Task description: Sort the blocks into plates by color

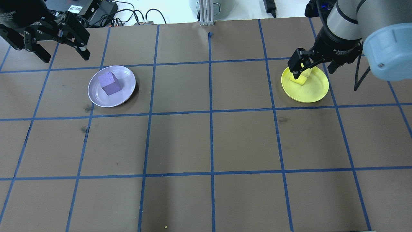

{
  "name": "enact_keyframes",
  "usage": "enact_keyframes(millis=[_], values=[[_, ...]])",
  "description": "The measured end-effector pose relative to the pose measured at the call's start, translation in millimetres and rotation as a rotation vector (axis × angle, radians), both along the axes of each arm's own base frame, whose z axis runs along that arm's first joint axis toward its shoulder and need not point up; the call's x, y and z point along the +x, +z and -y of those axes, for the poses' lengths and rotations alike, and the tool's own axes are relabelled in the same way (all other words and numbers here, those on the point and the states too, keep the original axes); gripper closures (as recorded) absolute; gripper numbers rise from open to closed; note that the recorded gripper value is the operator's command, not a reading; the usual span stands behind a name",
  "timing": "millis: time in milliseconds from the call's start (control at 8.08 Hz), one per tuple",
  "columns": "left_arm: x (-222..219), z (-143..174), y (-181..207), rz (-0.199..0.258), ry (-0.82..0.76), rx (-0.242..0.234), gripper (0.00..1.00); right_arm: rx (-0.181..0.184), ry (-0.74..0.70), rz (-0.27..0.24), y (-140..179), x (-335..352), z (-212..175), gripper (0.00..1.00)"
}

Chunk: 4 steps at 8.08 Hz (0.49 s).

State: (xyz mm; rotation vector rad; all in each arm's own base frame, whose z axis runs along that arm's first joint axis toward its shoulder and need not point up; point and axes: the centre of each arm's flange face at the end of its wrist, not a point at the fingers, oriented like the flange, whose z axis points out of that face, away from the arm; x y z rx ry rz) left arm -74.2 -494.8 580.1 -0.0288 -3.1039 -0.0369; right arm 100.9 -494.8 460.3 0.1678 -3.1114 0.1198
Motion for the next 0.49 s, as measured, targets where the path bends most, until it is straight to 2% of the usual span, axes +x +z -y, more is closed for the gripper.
enact_keyframes(millis=[495], values=[[-0.8, 25.9, -24.1, 0.004, -0.01, 0.028, 0.0, 0.001, 0.004, 0.0, -0.2, 0.2, -0.1, 0.0]])
